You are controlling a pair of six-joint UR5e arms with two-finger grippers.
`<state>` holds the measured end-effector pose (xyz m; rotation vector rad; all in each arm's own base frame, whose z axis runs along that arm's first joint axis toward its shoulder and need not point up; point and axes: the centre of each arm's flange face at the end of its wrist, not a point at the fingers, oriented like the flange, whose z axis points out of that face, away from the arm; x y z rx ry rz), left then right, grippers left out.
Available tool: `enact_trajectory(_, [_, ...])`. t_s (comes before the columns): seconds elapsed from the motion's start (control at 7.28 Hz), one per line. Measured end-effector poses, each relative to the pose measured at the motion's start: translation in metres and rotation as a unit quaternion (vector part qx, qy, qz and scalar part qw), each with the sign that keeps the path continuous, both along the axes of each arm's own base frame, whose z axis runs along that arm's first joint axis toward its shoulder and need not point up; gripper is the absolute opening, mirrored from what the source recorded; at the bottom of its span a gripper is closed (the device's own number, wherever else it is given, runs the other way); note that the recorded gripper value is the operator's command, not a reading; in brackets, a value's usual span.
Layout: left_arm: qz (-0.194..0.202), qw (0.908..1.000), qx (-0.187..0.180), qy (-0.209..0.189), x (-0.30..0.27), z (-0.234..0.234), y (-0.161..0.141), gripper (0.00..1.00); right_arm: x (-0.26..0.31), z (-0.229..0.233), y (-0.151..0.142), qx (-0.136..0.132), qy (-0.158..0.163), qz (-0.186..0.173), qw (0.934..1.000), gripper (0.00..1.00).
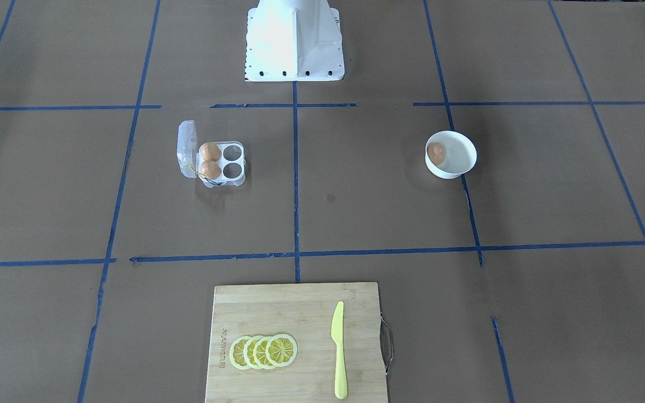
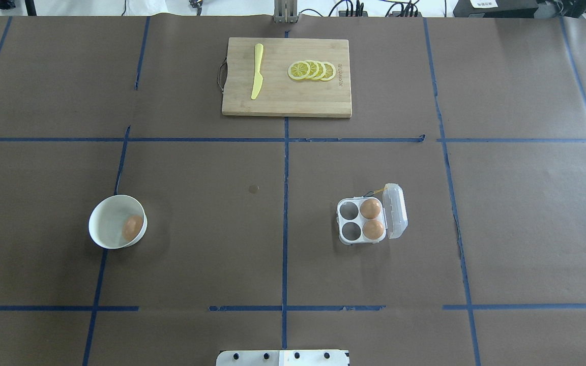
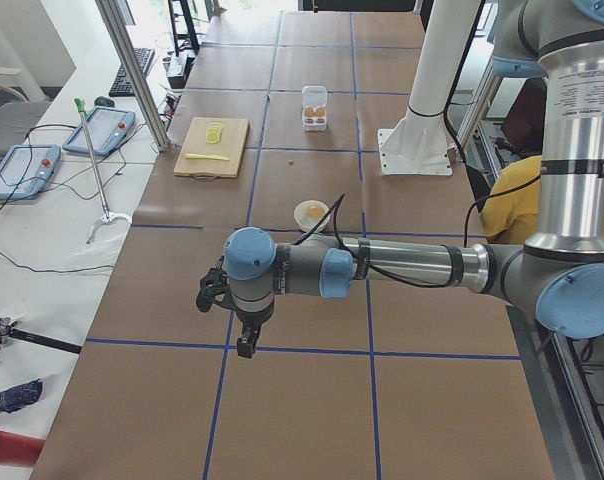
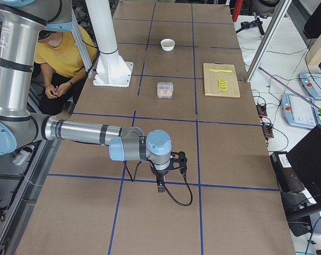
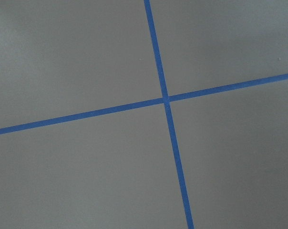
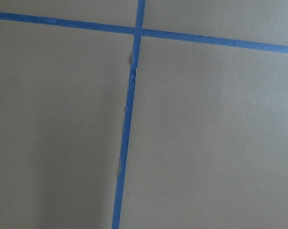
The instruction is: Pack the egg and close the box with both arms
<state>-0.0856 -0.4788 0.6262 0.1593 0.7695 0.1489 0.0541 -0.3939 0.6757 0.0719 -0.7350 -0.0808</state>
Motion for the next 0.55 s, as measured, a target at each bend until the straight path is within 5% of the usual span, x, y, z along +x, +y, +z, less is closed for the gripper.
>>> enact_trajectory(0.55, [0.001, 1.0000, 0.007, 0.001, -0.0003, -0.0050, 0.0015, 1.00, -0.0001, -0.0014, -0.0004, 0.001, -0.001, 0.000, 1.0000, 1.00])
